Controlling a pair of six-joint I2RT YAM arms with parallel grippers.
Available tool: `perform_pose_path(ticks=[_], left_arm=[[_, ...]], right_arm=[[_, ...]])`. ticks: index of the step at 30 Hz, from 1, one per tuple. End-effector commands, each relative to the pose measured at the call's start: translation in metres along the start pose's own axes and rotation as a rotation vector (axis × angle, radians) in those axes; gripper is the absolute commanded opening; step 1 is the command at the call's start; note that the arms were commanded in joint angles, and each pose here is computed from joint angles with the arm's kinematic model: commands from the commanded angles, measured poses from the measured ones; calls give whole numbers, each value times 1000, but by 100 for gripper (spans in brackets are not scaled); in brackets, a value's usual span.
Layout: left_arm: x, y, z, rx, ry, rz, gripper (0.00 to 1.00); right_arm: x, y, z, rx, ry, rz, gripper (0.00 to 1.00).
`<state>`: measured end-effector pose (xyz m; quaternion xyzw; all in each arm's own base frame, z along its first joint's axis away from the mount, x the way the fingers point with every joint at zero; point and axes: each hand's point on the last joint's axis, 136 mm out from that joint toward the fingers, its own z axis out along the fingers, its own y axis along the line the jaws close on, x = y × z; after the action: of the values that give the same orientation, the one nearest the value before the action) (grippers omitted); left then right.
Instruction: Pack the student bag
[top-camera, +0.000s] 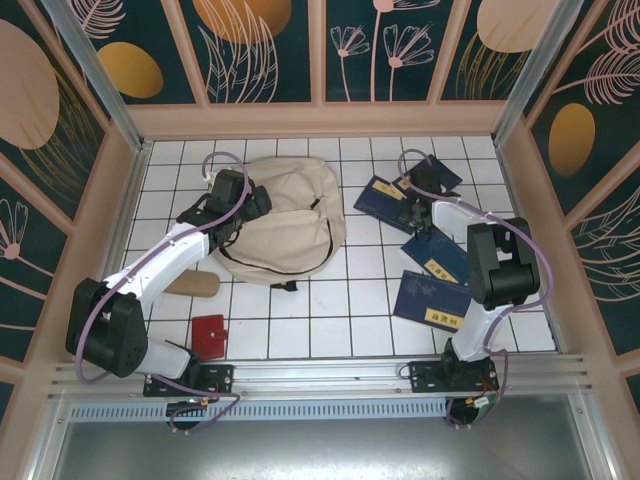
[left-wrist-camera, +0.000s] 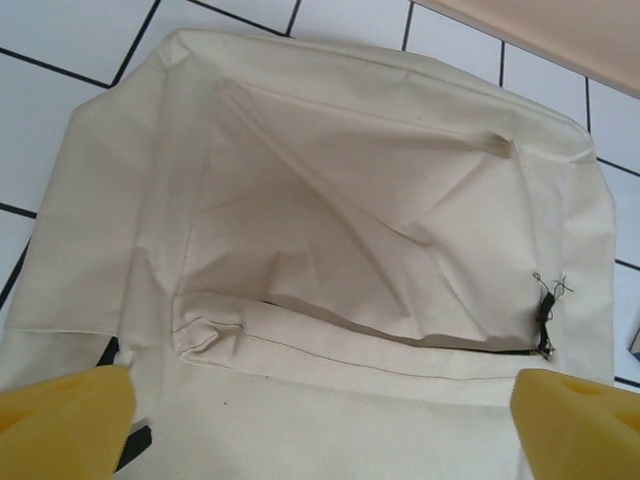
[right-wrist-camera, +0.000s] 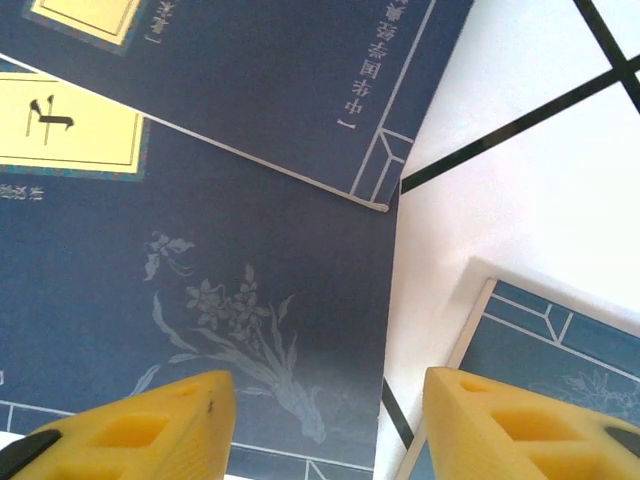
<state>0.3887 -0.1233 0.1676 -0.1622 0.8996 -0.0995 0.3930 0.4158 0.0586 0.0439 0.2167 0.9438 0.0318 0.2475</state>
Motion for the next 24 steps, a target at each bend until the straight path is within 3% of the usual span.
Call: perform_pose_path(ticks=[1, 10, 16, 20, 24], left_arm=[[-11, -12, -2, 47, -19, 7, 99], [-7, -26, -1, 119, 13, 1, 98], [-2, -40, 2, 187, 43, -11, 98], [1, -50, 3, 232, 60, -25, 99], [7, -70, 2, 287, 83, -26, 99]], right_arm=[[5, -6, 13, 34, 29, 20, 50], [31, 14, 20, -35, 119, 13, 32], [84, 26, 9, 9, 172, 62, 32], [118, 47, -12, -65, 204, 132, 35], [107, 66, -44, -132, 146, 122, 42]])
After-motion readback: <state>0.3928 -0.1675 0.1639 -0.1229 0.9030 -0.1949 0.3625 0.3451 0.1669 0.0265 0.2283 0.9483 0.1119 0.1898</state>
